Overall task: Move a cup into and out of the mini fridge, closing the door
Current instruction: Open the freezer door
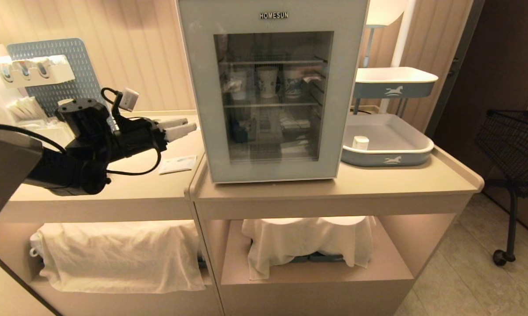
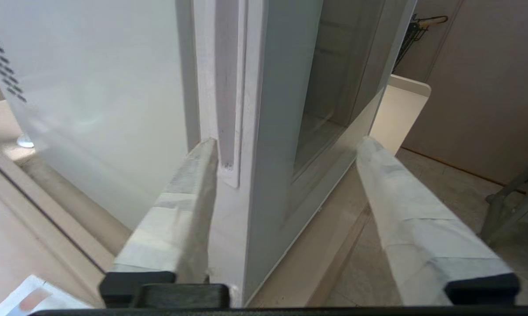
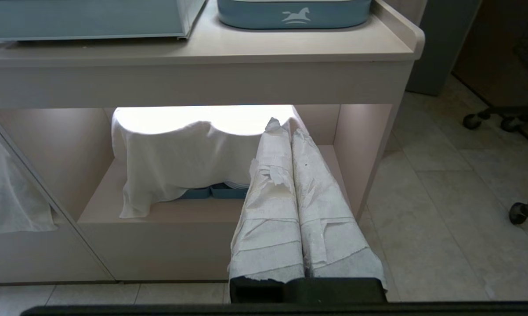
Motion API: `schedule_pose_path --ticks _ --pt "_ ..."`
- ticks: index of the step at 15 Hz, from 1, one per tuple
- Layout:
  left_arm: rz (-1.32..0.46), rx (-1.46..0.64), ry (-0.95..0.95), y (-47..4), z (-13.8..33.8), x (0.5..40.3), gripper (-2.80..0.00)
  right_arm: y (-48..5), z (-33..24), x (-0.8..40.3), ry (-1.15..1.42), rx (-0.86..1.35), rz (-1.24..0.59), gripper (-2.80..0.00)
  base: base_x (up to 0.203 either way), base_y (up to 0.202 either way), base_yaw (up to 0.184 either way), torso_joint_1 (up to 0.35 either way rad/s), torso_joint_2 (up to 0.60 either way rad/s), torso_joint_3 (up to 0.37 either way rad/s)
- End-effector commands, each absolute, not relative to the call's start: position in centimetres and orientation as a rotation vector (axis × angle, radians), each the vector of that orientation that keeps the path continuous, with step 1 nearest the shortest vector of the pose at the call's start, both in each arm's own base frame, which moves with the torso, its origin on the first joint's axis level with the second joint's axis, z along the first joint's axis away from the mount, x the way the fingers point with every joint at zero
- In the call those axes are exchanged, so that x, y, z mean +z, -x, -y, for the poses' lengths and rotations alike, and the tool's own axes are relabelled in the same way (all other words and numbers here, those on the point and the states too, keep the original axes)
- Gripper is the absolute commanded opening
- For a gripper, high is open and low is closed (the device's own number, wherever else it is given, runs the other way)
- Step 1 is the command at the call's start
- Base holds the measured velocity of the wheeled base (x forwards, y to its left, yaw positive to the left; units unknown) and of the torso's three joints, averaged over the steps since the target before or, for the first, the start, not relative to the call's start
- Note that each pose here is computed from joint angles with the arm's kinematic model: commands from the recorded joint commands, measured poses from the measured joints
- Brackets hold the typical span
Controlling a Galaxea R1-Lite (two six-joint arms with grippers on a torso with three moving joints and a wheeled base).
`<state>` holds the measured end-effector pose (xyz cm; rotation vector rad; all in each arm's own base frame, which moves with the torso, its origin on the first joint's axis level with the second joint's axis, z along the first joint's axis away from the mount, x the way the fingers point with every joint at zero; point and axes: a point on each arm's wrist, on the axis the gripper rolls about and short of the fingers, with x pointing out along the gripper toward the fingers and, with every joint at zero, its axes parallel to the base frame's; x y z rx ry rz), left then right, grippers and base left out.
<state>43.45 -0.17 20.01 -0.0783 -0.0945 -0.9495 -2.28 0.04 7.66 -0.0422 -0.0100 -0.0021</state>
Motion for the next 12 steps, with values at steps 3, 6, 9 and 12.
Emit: schedule_pose_path --ticks 3,6,9,12 --pt "0.090 -0.970 0.089 -44.1 0.4 19.5 0.00 2.2 0.0 7.4 0.043 -0.002 0.003 -2.80 0.000 0.000 0.000 0.000 0.00 0.000" --pt "0.047 -0.978 0.117 -43.1 0.9 18.7 0.00 2.2 0.0 7.4 0.043 -0.002 0.003 -2.80 0.000 0.000 0.000 0.000 0.00 0.000" --pt "0.047 -0.993 0.117 -43.2 1.3 18.6 0.00 2.2 0.0 7.4 0.043 -0.002 0.003 -2.80 0.000 0.000 0.000 0.000 0.00 0.000" --pt "0.041 -1.003 0.123 -43.7 2.0 18.0 0.00 2.2 0.0 7.4 0.043 -0.002 0.003 -2.80 0.000 0.000 0.000 0.000 0.00 0.000"
